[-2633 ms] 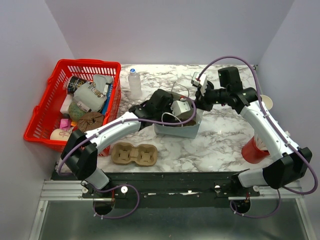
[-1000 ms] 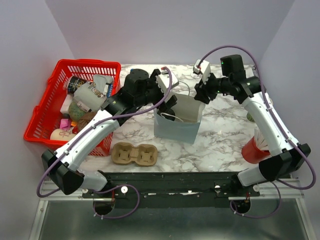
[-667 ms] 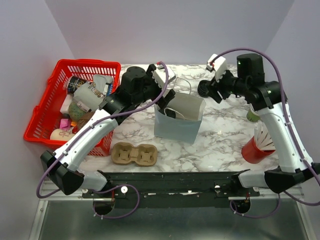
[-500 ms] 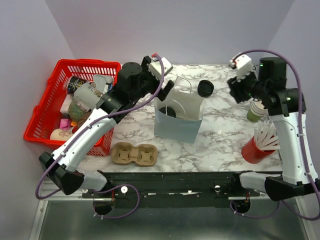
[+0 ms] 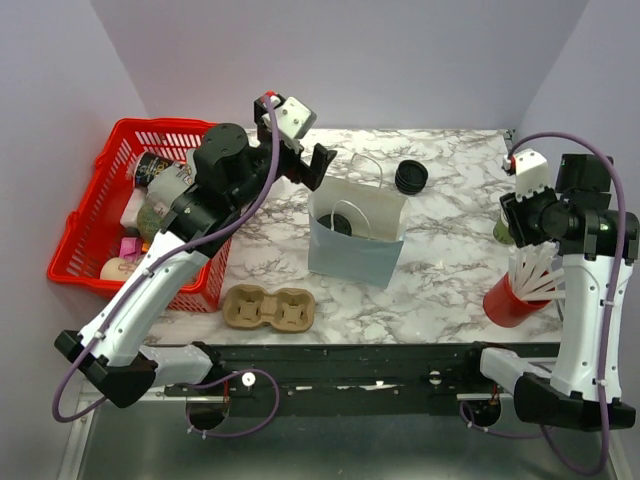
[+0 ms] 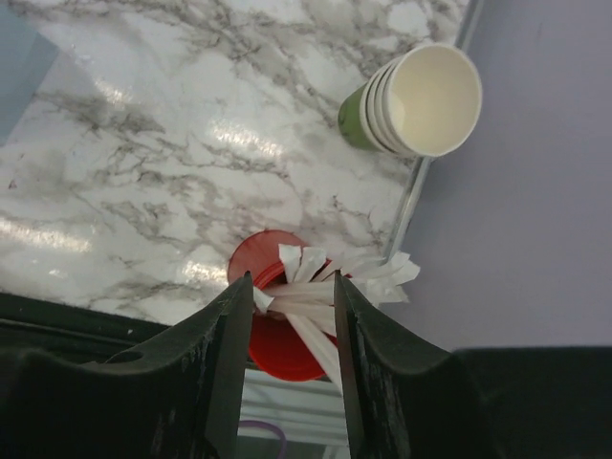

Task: Pack the takeout coffee

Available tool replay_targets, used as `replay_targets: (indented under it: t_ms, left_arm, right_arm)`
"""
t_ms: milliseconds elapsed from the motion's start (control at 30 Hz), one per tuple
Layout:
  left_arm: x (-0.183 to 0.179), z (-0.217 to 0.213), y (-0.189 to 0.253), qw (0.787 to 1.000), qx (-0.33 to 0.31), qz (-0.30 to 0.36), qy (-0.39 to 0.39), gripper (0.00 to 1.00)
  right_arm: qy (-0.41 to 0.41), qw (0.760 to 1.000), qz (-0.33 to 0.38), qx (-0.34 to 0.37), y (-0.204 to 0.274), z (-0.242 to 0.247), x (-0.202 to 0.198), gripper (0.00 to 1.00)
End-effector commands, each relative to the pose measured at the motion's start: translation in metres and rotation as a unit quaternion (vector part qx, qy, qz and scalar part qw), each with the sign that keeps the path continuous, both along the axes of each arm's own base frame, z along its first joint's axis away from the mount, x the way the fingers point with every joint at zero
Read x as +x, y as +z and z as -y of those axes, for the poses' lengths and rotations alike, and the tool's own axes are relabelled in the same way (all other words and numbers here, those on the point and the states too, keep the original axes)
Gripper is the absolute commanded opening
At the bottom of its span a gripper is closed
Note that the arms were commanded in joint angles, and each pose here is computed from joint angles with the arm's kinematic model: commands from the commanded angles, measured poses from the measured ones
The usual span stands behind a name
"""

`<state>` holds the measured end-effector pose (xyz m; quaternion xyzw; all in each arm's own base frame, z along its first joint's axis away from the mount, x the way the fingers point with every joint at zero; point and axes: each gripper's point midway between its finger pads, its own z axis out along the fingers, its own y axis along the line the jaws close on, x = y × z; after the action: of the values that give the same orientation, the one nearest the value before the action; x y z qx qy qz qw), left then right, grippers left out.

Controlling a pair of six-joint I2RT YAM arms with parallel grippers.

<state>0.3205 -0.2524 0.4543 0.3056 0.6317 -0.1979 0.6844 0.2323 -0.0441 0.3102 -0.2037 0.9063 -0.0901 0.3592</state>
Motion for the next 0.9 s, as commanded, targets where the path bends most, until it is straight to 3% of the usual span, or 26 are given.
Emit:
replay_targets:
  t_ms: [0,267,600,733,867]
  left_arm:
    - [-0.013,-0.006,0.002,1.0,-0.017,-0.004,-0.009,0.99]
    - [-0.013,-0.009,-0.002,1.0,-0.007,-0.001,-0.005,0.98]
    - [-0.009,-0.012,-0.009,1.0,-0.002,-0.002,0.002,0.98]
    - [-0.009,-0.011,-0.009,1.0,-0.007,-0.007,-0.001,0.99]
    - [-0.007,-0.01,-0.01,1.0,-0.008,-0.008,-0.003,0.99]
  right_arm:
    - [-0.022,0.986,-0.161,0.032,-0.055,-0.007,-0.056,0.47]
    - [-0.03,0.98,-0.193,0.036,-0.071,-0.007,-0.059,0.49]
    - [-0.046,0.971,-0.235,-0.014,-0.093,0.01,-0.083,0.49]
    - [-0.049,0.969,-0.241,-0.015,-0.097,0.01,-0.086,0.42]
    - [-0.049,0.967,-0.248,-0.016,-0.101,0.011,-0.088,0.28]
